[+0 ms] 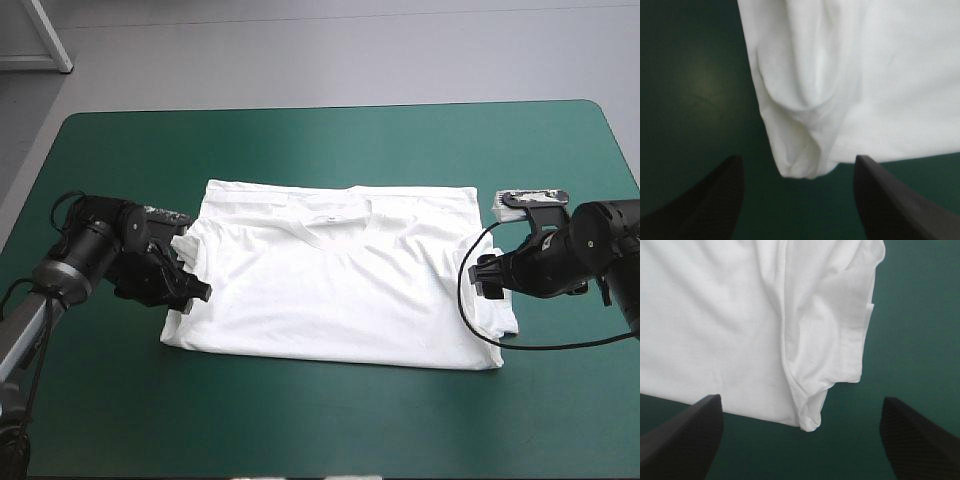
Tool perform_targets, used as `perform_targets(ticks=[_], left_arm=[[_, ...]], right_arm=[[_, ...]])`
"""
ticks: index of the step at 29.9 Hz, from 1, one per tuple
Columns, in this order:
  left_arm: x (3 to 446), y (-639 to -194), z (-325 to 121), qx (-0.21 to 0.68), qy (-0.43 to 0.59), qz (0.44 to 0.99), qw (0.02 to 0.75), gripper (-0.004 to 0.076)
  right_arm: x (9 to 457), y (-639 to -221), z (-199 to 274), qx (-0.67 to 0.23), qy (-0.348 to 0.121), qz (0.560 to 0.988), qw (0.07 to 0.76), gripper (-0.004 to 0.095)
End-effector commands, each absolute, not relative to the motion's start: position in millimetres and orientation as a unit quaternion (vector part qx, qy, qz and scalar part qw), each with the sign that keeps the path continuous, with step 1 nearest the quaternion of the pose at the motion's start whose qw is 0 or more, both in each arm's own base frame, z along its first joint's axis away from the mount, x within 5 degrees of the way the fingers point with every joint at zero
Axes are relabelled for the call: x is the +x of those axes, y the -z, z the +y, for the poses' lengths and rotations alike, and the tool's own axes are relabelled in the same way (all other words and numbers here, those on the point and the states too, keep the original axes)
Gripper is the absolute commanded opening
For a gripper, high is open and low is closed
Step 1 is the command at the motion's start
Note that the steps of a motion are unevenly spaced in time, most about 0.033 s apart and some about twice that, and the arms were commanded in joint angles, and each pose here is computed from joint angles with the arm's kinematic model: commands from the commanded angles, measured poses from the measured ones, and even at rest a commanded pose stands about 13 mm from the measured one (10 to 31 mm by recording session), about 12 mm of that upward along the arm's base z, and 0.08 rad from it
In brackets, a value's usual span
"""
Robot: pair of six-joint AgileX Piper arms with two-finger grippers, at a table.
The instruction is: Fold the cloth
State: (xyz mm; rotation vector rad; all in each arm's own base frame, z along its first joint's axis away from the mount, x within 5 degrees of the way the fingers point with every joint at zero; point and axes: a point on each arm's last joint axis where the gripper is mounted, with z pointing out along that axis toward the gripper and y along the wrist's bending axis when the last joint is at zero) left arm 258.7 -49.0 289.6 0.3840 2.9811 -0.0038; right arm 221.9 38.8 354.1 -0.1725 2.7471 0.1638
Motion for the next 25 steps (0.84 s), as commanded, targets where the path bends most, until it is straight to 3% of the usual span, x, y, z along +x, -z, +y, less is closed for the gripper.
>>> perform_targets(ticks=[1,6,12,15,19,23,25], left_arm=[[249.2,-279.1,-46.9,0.115,-0.009,0.992,0.059,0.0461],[251.7,-244.7,-47.4,0.109,-0.009,0.994,0.024,0.0461],[263.2,-215.6,-56.1,0.096,0.024,0.995,-0.005,0.0458],[266.5,-203.2,-62.4,0.095,0.052,0.994,-0.029,0.0418],[268.6,-195.3,-64.2,0.099,0.059,0.993,-0.039,0.0248],[269.2,-195.0,-64.3,0.109,0.059,0.992,-0.035,0.003],[269.1,-195.6,-64.2,0.116,0.059,0.991,-0.034,-0.0007]], right_arm=[[216.7,-368.2,39.8,-0.059,-0.073,0.97,0.225,0.0805],[215.0,-364.2,46.0,-0.06,-0.109,0.969,0.214,0.0805],[212.1,-346.7,46.5,-0.058,-0.109,0.975,0.184,0.0804],[207.8,-329.2,48.6,-0.054,-0.12,0.98,0.151,0.0793],[201.2,-301.0,55.3,-0.055,-0.119,0.984,0.117,0.0725],[197.7,-274.9,66.9,-0.063,-0.111,0.986,0.105,0.0662],[199.1,-265.4,69.8,-0.06,-0.1,0.988,0.104,0.0655]])
